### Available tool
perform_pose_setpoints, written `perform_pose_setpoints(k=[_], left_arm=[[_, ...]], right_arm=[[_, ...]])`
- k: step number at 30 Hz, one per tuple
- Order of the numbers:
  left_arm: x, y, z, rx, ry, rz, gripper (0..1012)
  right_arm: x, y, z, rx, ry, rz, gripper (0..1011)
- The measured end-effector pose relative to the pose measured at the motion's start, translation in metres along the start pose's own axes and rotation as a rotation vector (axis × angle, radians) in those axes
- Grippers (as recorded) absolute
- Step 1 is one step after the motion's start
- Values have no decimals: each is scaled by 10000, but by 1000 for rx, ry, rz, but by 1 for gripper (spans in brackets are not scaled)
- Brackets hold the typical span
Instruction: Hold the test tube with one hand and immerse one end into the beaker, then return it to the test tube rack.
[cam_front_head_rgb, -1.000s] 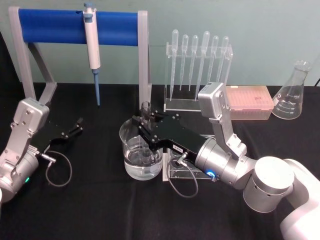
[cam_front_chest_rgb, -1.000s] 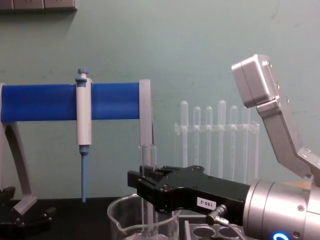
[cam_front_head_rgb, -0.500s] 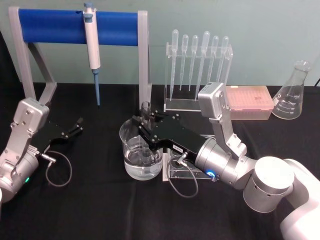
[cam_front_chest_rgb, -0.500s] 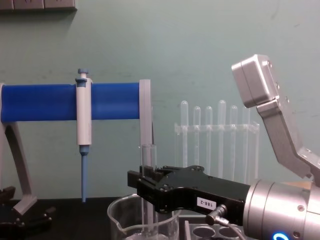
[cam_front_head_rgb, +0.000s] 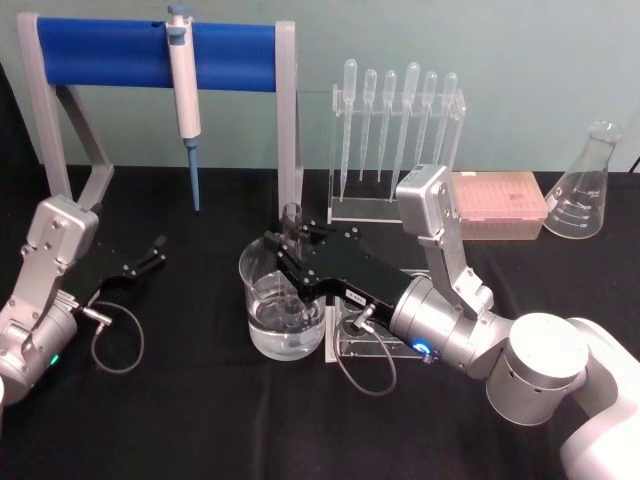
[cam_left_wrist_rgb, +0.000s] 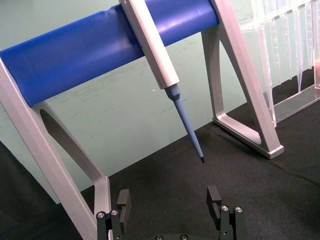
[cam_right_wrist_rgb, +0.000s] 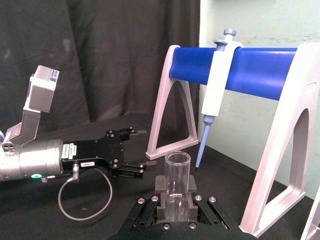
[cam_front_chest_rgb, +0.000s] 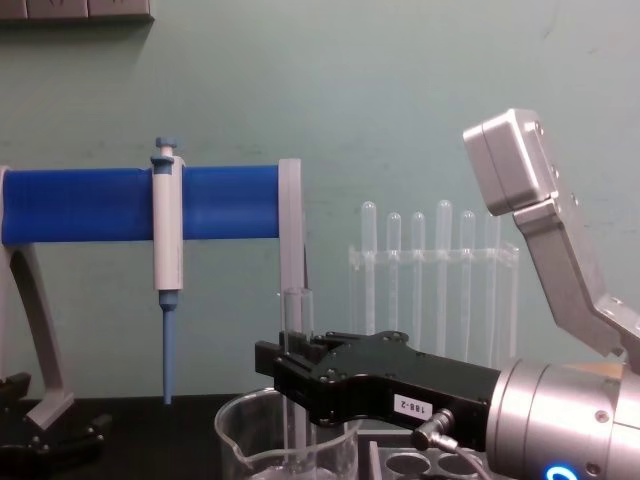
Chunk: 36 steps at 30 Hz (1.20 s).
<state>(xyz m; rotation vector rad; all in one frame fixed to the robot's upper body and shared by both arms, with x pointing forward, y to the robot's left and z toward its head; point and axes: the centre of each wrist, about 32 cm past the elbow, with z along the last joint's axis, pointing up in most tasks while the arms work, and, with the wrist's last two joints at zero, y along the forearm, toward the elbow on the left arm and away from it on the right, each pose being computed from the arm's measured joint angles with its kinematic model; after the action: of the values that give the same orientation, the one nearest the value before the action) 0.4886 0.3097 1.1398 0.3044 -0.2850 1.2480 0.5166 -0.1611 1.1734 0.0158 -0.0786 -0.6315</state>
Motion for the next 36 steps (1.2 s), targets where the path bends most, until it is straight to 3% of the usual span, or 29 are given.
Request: perform_pose_setpoints(k=[36], left_arm=[[0,0,0,0,0,0,1000]], right_arm=[[0,0,0,0,0,0,224]])
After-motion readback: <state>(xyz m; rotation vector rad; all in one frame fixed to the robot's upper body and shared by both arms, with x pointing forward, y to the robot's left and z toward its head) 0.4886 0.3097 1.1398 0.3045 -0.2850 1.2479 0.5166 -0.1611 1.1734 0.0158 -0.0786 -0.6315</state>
